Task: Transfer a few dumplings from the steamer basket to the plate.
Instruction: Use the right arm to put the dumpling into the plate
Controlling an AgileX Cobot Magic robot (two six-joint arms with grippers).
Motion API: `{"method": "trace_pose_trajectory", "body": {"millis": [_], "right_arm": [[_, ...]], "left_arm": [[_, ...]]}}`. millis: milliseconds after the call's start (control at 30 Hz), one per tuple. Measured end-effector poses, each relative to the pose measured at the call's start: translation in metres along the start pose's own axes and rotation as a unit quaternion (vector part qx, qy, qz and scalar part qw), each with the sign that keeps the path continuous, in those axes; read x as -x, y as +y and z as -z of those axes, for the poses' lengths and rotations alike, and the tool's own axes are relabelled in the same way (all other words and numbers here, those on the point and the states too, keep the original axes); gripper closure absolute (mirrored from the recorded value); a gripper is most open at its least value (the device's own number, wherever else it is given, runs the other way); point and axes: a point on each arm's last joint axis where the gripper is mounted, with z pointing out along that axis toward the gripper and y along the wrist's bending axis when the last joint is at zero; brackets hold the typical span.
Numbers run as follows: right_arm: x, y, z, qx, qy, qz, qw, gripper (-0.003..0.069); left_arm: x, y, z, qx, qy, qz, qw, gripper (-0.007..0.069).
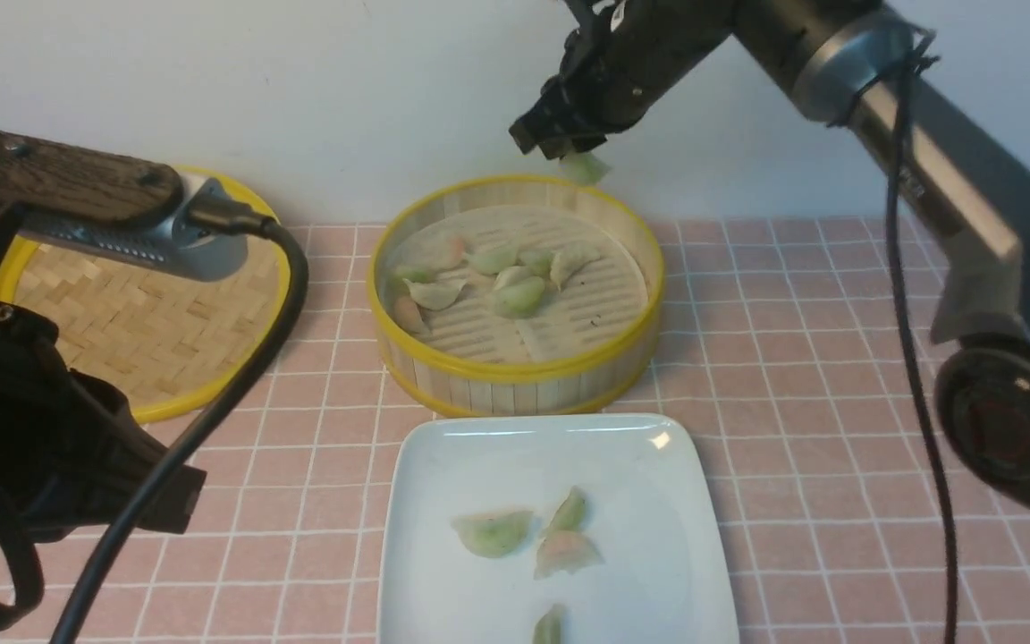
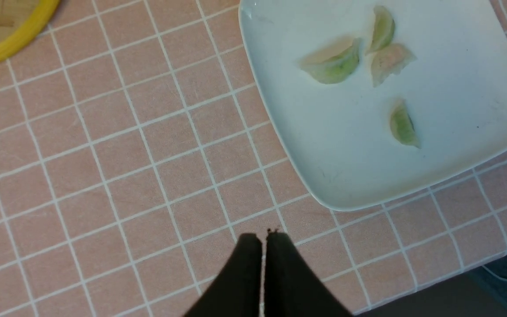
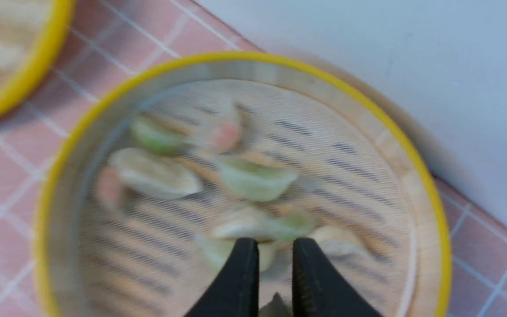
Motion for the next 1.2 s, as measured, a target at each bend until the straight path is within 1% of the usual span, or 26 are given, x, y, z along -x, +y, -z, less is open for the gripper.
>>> {"method": "trace_pose_trajectory", "body": {"millis": [67, 133, 233, 267, 333, 400, 500, 600, 667, 733, 833, 867, 900, 933, 967, 1033, 1067, 1100, 1167, 1200], "right_arm": [[-0.002, 0.011, 0.022, 0.018, 0.007, -0.004, 1.0, 0.0585], [-0.018, 0.029, 0.033, 0.046, 0.044, -0.01, 0.998, 0.0585], [-0.043, 0.048, 0.043, 0.071, 0.089, -0.014, 0.993, 0.0585], [-0.064, 0.058, 0.045, 0.084, 0.124, -0.018, 0.989, 0.0585], [-0.099, 0.07, 0.041, 0.094, 0.16, -0.026, 0.982, 0.0585], [-0.118, 0.076, 0.036, 0.096, 0.162, -0.036, 0.981, 0.0585], [-0.164, 0.088, 0.015, 0.101, 0.18, -0.07, 0.976, 0.0585], [-0.186, 0.092, 0.0, 0.101, 0.177, -0.103, 0.974, 0.0583], [-0.195, 0.093, -0.007, 0.102, 0.18, -0.12, 0.971, 0.056], [-0.197, 0.093, -0.01, 0.104, 0.182, -0.128, 0.969, 0.0507], [-0.197, 0.094, -0.01, 0.105, 0.179, -0.132, 0.969, 0.0377], [-0.196, 0.093, -0.01, 0.105, 0.178, -0.132, 0.969, 0.0365], [-0.194, 0.094, -0.009, 0.107, 0.178, -0.132, 0.969, 0.0312], [-0.191, 0.095, -0.007, 0.113, 0.184, -0.128, 0.968, 0.0242], [-0.186, 0.095, -0.002, 0.118, 0.188, -0.121, 0.967, 0.0203], [-0.177, 0.096, 0.008, 0.124, 0.191, -0.108, 0.968, 0.0174], [-0.162, 0.097, 0.031, 0.13, 0.177, -0.092, 0.971, 0.0179], [-0.161, 0.097, 0.034, 0.13, 0.178, -0.089, 0.971, 0.0186], [-0.143, 0.098, 0.081, 0.127, 0.133, -0.073, 0.98, 0.0262], [-0.139, 0.099, 0.106, 0.121, 0.111, -0.068, 0.984, 0.0313]], "left_arm": [[0.0, 0.0, 0.0, 0.001, 0.0, 0.0, 1.0, 0.0631], [0.0, 0.0, 0.0, 0.002, -0.001, -0.003, 1.0, 0.0631], [0.0, 0.0, 0.0, 0.002, -0.001, -0.007, 1.0, 0.0631], [0.0, 0.0, 0.0, 0.002, -0.002, -0.01, 1.0, 0.0631], [0.001, 0.0, 0.0, 0.002, -0.004, -0.012, 1.0, 0.0631], [0.001, 0.0, 0.0, 0.002, -0.005, -0.015, 1.0, 0.0631], [0.002, 0.0, 0.0, 0.0, -0.012, -0.019, 1.0, 0.0631], [0.003, 0.0, 0.0, -0.001, -0.016, -0.019, 1.0, 0.0631], [0.003, 0.0, 0.0, -0.001, -0.019, -0.019, 1.0, 0.0631], [0.004, 0.0, 0.0, -0.002, -0.021, -0.019, 1.0, 0.0631], [0.005, -0.001, 0.0, -0.003, -0.026, -0.019, 0.999, 0.0631], [0.005, -0.001, 0.0, -0.003, -0.026, -0.019, 0.999, 0.0631], [0.005, -0.001, 0.0, -0.003, -0.026, -0.019, 0.999, 0.0631], [0.005, -0.001, 0.0, -0.003, -0.026, -0.019, 0.999, 0.0631], [0.005, -0.001, 0.0, -0.003, -0.026, -0.019, 0.999, 0.0631], [0.005, -0.001, 0.0, -0.003, -0.027, -0.019, 0.999, 0.0631], [0.005, -0.001, 0.0, -0.004, -0.029, -0.019, 0.999, 0.0631], [0.005, -0.001, 0.0, -0.004, -0.03, -0.019, 0.999, 0.0631], [0.007, -0.001, 0.0, -0.006, -0.038, -0.019, 0.999, 0.0631], [0.008, -0.001, 0.0, -0.007, -0.042, -0.019, 0.999, 0.0631]]}}
